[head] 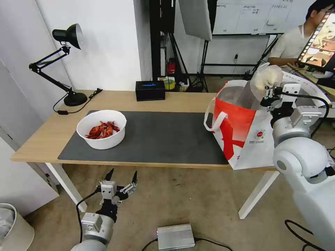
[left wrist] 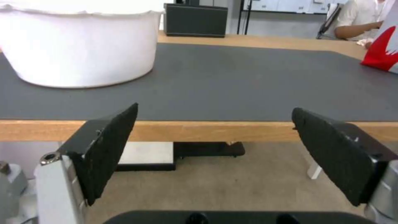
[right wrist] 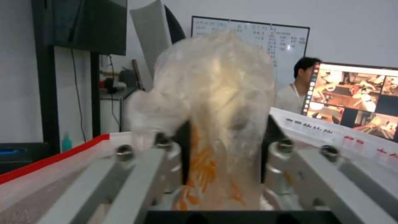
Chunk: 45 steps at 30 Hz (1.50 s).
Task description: Pick up the trash from the table and place it into the takeout bag.
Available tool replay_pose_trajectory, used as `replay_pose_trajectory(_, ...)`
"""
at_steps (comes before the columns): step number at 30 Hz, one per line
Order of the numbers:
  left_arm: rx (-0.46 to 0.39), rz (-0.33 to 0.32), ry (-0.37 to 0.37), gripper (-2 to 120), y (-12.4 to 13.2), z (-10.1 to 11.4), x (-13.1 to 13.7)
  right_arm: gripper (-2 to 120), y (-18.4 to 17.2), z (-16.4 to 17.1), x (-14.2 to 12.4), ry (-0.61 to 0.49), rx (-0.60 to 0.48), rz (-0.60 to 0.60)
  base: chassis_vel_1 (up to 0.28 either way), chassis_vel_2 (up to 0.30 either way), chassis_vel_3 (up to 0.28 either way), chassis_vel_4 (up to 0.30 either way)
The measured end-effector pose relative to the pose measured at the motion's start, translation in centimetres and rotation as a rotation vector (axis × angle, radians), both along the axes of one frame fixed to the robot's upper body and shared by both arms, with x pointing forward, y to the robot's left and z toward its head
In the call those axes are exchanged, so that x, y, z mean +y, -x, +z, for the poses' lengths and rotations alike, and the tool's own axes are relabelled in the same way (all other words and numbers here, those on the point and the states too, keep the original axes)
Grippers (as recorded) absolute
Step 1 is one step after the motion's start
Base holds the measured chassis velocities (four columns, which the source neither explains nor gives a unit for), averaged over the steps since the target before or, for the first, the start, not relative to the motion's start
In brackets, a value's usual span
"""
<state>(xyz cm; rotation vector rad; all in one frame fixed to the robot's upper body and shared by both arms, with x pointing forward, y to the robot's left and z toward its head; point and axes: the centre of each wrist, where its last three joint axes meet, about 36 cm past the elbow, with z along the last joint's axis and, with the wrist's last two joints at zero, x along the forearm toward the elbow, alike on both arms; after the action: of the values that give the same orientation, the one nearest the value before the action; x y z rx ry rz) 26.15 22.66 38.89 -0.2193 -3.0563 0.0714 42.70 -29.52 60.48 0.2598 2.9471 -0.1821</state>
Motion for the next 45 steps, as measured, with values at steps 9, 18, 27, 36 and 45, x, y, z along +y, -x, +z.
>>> replay_pose_trajectory(9, 0.004, -0.003, 0.009, 100, -0.1, 0.0, -0.1, 64, 0.2, -0.5, 0.0, -0.005, 0.020, 0.001, 0.000, 0.000, 0.000, 0.000)
replay_pose_trajectory(18, 0.007, 0.001, 0.010, 100, 0.0, 0.0, -0.1, 97, 0.2, -0.4, 0.0, 0.001, 0.026, -0.001, 0.000, 0.000, 0.000, 0.000)
replay_pose_trajectory(27, 0.003, 0.003, 0.011, 100, 0.3, 0.3, -0.2, 100, 0.2, -0.2, -0.2, 0.004, 0.022, -0.006, 0.000, 0.000, 0.000, 0.000)
replay_pose_trajectory(36, -0.001, 0.016, 0.007, 100, 1.0, 0.7, -0.2, 100, 0.8, 0.7, -0.6, -0.022, 0.035, 0.021, 0.000, 0.000, 0.000, 0.000)
replay_pose_trajectory(45, -0.003, 0.025, 0.002, 100, 1.8, 0.9, -0.6, 100, 1.9, 2.4, -0.8, -0.197, 0.186, 0.058, 0.000, 0.000, 0.000, 0.000)
